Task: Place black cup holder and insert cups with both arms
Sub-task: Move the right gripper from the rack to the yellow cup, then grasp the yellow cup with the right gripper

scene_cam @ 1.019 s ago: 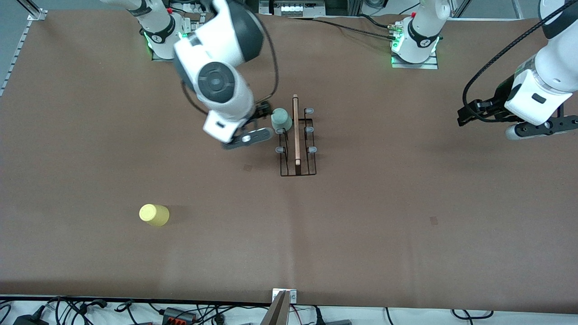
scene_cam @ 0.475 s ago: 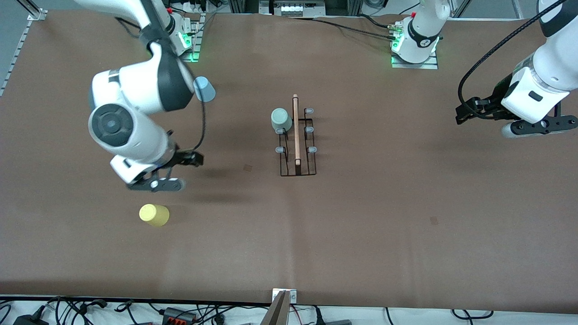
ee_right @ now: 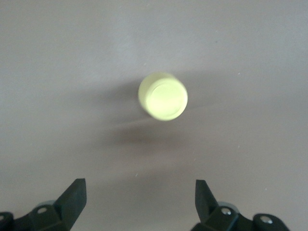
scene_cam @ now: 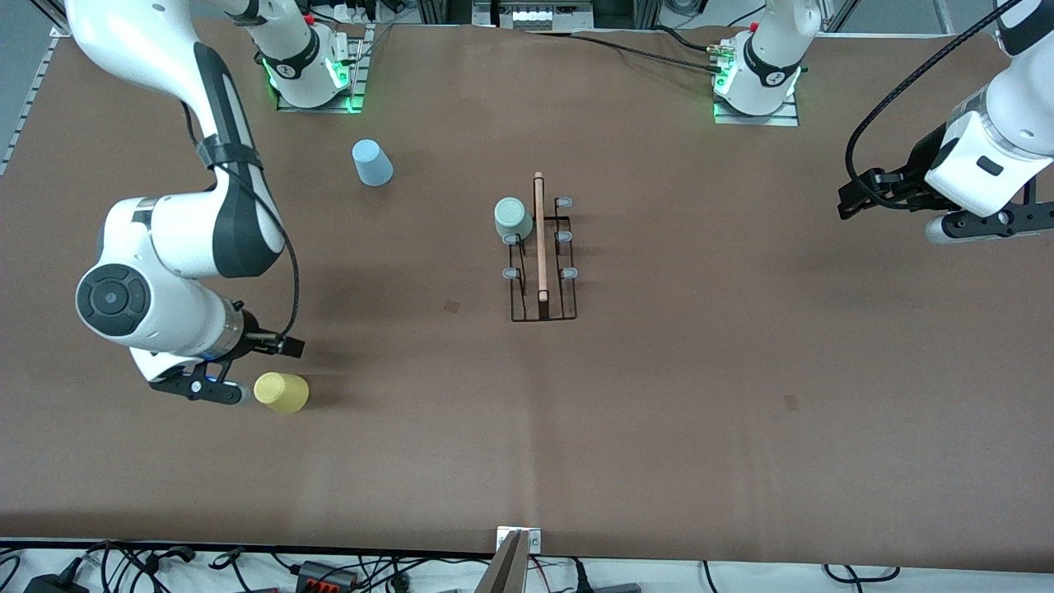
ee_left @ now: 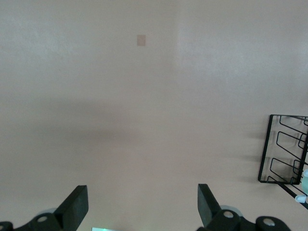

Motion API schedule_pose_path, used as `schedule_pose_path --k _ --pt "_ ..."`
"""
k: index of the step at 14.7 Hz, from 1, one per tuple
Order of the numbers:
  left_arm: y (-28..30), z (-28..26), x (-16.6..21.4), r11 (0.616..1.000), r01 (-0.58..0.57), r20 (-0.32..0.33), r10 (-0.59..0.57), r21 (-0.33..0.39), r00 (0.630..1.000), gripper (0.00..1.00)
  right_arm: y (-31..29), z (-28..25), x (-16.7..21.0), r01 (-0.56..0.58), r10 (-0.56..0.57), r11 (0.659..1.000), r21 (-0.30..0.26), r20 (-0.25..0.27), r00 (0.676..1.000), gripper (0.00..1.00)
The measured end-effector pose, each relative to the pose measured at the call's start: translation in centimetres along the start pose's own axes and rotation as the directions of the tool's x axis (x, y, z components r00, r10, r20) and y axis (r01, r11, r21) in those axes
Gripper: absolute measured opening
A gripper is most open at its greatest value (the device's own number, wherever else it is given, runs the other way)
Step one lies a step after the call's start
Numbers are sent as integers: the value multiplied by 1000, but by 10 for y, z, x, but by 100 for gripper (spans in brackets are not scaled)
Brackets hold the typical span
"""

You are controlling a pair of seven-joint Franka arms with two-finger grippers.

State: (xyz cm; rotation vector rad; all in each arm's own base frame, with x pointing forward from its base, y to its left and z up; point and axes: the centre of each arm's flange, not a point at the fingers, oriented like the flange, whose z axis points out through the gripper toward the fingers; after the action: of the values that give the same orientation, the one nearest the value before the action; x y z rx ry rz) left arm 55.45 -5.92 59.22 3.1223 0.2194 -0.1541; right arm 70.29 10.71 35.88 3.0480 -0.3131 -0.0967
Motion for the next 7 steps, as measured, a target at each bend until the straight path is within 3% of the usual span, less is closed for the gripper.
schedule_pose_path --k 7 --pt "0 -1 0 1000 0 2 0 1 1000 100 31 63 39 -57 58 998 12 -95 994 100"
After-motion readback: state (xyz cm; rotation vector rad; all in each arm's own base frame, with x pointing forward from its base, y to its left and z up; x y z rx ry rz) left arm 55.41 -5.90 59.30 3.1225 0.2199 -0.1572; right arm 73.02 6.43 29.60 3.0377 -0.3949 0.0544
